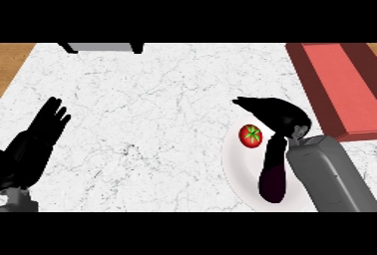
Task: Pick the tomato from the plate and place it in the cardboard box
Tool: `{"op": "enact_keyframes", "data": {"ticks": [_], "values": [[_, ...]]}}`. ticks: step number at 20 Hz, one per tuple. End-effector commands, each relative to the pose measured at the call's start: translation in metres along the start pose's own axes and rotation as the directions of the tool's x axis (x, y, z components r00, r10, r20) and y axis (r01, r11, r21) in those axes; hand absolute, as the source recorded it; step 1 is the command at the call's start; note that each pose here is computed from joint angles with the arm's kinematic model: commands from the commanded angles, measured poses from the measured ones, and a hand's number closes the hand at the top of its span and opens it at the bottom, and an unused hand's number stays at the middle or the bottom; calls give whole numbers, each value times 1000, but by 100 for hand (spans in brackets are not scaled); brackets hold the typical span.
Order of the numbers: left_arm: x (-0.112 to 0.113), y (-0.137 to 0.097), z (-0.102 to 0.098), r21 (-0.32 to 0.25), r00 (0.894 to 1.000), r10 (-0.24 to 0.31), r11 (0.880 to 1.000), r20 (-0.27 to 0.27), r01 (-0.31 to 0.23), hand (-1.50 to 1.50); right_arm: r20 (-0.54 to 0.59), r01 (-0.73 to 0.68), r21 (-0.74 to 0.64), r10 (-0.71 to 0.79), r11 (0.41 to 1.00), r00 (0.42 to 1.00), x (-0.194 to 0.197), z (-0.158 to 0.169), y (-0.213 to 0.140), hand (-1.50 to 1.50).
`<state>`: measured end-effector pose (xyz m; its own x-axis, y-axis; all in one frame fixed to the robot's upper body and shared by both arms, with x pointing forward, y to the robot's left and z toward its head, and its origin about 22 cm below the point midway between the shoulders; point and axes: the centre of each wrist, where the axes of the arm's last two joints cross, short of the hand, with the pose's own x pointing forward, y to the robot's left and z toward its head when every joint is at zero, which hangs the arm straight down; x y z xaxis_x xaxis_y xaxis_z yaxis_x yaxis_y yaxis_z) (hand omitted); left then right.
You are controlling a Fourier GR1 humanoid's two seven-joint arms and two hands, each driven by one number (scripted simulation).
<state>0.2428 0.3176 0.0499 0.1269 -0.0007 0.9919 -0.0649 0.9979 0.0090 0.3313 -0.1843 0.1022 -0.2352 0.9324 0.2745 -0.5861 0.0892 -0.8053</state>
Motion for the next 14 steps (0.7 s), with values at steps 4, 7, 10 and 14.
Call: {"op": "enact_keyframes", "data": {"ticks": [4,7,10,14], "values": [[-6,-18,10,-9,1000,20,1000,5,-19,0,-19,-8,27,8,1000,1000,-6,1,-8,-150],[10,11,-19,-3,1000,14,1000,-7,-14,0,-18,-5,41,6,999,1000,-11,-13,-2,-150],[18,-2,8,-8,1000,-10,1000,17,11,0,-22,-14,57,15,998,1000,-8,-38,23,-150],[5,6,-16,3,1000,-9,1000,0,9,0,-34,2,48,0,999,999,-11,-23,41,-150]]}}
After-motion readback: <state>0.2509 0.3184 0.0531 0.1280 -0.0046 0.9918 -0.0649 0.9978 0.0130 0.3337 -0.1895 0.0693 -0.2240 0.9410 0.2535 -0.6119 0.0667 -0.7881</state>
